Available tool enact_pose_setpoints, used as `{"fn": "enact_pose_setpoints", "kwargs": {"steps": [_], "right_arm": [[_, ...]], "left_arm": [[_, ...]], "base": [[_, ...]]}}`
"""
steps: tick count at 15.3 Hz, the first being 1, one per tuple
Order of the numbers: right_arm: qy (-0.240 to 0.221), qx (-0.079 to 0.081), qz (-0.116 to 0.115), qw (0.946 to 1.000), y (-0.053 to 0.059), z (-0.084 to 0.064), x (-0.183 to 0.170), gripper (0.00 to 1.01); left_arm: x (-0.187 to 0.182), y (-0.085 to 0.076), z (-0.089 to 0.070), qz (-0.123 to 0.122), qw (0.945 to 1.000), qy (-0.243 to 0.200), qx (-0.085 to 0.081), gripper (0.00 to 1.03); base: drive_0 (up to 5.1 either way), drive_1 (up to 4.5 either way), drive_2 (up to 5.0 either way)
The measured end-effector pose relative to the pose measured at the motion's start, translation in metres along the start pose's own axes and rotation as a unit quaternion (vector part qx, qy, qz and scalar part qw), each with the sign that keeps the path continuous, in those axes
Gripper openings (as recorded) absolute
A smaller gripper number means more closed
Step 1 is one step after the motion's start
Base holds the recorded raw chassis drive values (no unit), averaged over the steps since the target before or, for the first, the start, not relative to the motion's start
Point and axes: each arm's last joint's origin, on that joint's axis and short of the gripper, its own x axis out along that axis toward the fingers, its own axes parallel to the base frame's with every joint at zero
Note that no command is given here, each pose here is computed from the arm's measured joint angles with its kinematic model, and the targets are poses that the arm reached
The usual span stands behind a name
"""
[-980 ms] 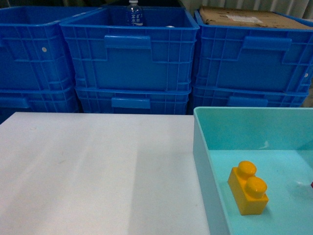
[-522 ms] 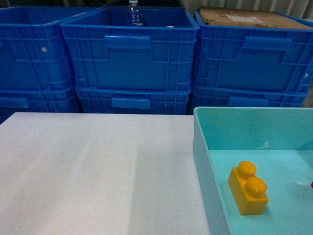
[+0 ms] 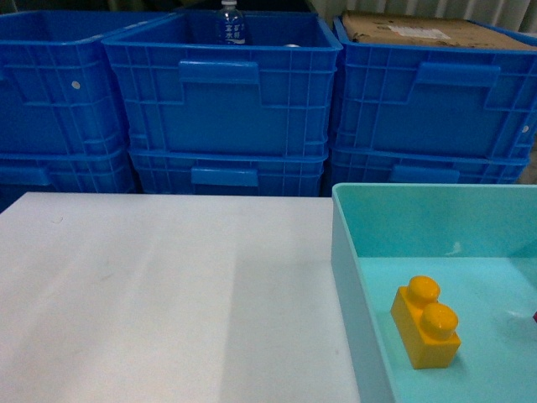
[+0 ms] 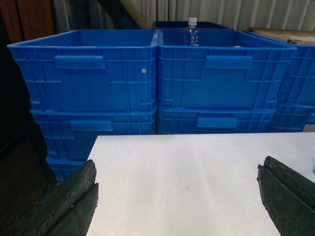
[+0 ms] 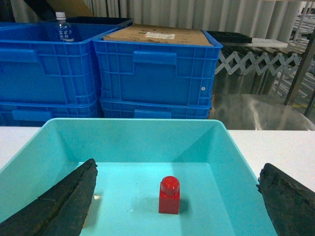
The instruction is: Pick red block from blue box to shelf
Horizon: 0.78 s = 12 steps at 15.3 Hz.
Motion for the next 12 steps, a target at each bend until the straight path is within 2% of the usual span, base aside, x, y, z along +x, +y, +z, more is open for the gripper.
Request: {"fn": "enact_pose_setpoints", "kwargs": {"steps": [12], "right_arm": [[0.0,0.0,0.0,1.0,0.0,0.0,0.0,0.98]], "left_arm": [[0.0,0.0,0.0,0.0,1.0,0.0,0.0,0.98]], "base": [[0.0,0.0,0.0]]}}
